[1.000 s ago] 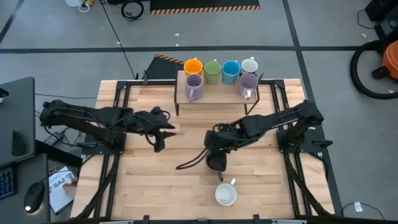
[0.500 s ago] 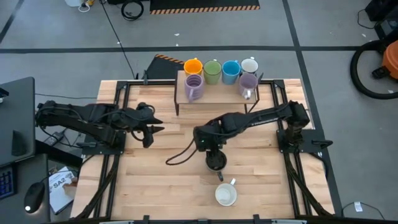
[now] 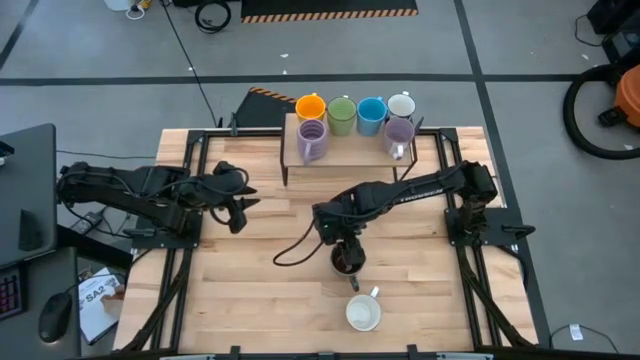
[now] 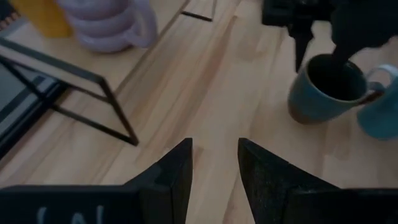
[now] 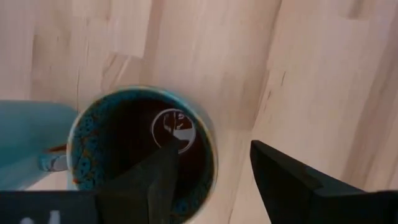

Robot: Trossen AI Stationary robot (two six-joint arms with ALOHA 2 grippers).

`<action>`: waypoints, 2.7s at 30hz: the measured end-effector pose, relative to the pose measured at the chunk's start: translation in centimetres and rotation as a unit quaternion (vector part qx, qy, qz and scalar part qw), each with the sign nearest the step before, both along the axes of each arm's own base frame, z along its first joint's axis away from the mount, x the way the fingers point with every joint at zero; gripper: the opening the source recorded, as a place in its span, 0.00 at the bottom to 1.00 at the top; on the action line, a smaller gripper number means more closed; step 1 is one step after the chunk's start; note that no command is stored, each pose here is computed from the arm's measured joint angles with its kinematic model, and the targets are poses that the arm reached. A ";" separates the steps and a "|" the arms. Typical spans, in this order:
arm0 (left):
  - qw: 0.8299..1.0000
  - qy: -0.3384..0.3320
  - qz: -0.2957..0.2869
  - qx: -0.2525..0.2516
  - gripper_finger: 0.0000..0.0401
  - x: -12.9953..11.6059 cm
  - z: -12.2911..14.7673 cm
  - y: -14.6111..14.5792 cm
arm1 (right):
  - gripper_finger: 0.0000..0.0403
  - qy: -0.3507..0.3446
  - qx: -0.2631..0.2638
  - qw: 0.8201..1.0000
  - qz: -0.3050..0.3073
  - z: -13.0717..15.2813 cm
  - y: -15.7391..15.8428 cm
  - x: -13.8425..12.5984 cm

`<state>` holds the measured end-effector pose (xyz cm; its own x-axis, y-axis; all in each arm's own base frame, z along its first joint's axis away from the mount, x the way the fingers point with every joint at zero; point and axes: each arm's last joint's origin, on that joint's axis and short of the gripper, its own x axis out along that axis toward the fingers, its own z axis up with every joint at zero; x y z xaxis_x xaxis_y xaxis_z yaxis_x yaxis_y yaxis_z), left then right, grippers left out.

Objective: Place coffee mugs
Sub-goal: Put the dark blue patterned mug on the shelf

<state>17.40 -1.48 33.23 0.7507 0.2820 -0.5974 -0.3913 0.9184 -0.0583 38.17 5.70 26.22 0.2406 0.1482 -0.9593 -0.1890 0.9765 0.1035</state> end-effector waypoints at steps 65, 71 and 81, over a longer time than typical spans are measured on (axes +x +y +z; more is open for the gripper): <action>0.996 -0.072 0.054 0.027 0.34 -3.7 2.0 0.9 | 0.12 0.016 -0.047 0.979 -0.198 5.9 -10.4 -1.0; 0.996 -0.070 0.048 0.035 0.34 -3.9 2.1 1.0 | 0.12 -0.022 -0.085 0.971 -0.221 10.3 -12.3 -2.2; 0.996 -0.065 0.047 0.038 0.34 -3.9 2.0 1.0 | 0.12 -0.032 -0.127 0.959 -0.253 13.0 -15.7 -4.1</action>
<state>13.52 -0.52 35.25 0.7890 0.3952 -0.4703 -0.4690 0.8820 -0.0456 34.10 -10.03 39.23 0.2797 -0.2396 -0.9297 0.3169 0.9371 -0.1462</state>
